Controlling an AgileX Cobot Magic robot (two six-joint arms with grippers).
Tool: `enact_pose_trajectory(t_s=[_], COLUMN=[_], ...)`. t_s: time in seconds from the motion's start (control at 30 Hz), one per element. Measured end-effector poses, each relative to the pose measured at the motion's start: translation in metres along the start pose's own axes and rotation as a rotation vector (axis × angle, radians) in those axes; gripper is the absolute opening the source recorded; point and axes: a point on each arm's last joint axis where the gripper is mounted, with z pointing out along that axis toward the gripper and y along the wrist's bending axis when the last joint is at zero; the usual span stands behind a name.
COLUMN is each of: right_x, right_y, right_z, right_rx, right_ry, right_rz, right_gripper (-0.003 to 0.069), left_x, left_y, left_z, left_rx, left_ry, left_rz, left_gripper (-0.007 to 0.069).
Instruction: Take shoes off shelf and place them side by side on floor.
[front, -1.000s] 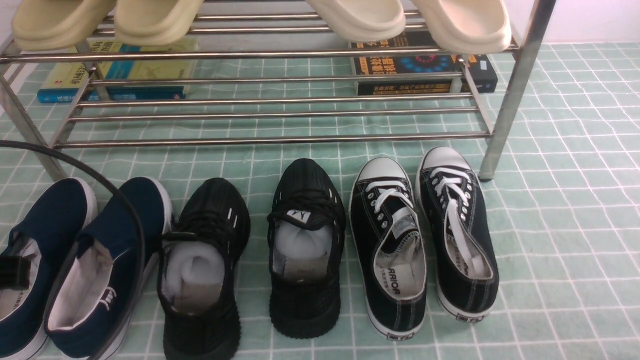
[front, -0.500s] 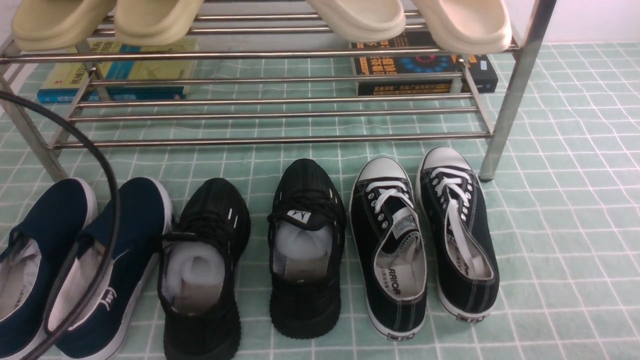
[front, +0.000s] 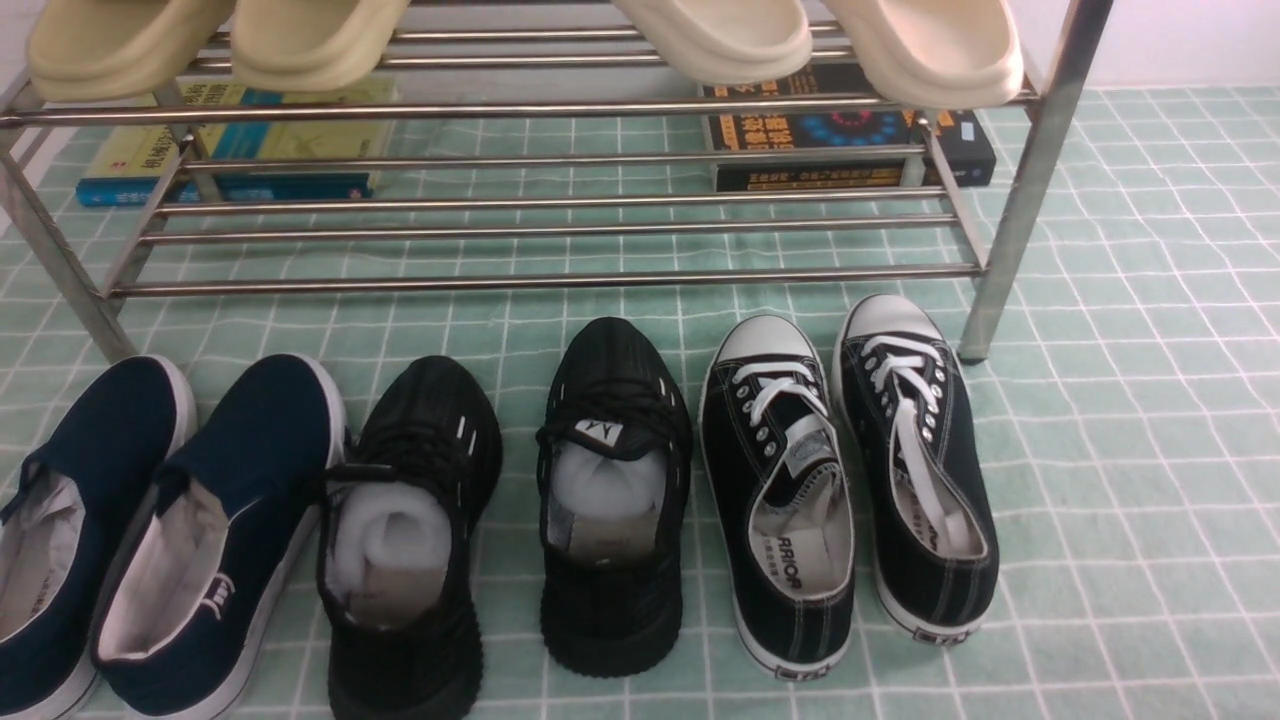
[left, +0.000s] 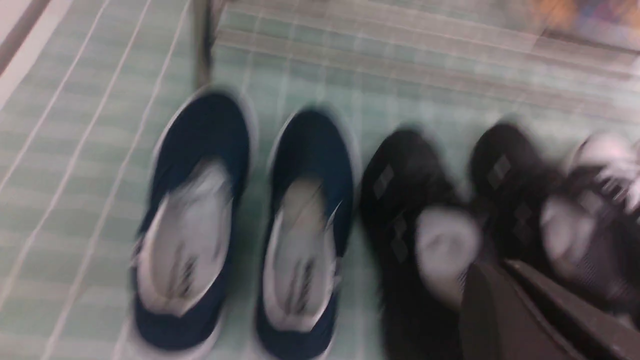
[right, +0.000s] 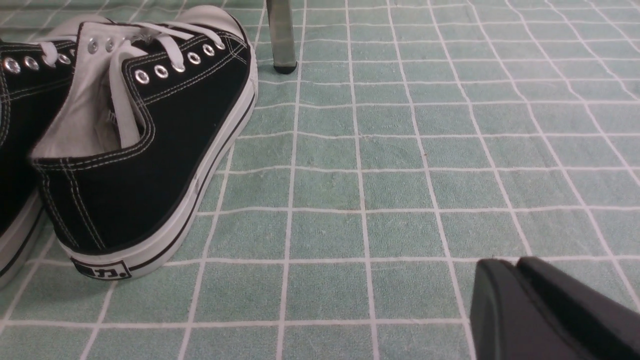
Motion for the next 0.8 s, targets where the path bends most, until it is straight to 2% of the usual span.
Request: enact_pose_trajectory(t_s=[0.13, 0.27, 0.43, 0.67, 0.8], right_x=[0.0, 0.0, 0.0, 0.0, 0.0], right_y=[0.0, 0.0, 0.0, 0.0, 0.0], right_z=[0.0, 0.0, 0.0, 0.0, 0.0], right_rx=[0.0, 0.0, 0.0, 0.0, 0.0], right_ry=[0.0, 0.0, 0.0, 0.0, 0.0], right_rz=[0.0, 0.0, 0.0, 0.0, 0.0], right_gripper=[0.0069, 0.0074, 0.0081, 0.0087, 0.009], left_x=[0.015, 0.026, 0.044, 0.062, 0.091], left_y=[0.002, 0.003, 0.007, 0.015, 0.023], left_z=[-0.002, 0.002, 0.018, 0.028, 0.044], left_rx=[0.09, 0.122, 0.107, 0.028, -0.016], left_ry=[-0.247, -0.336, -0.286, -0.181, -0.067], left_rz=[-0.009, -0.009, 0.002, 0.085, 0.121], left_gripper=[0.0027, 0.0029, 0.0033, 0.0035, 0.0039])
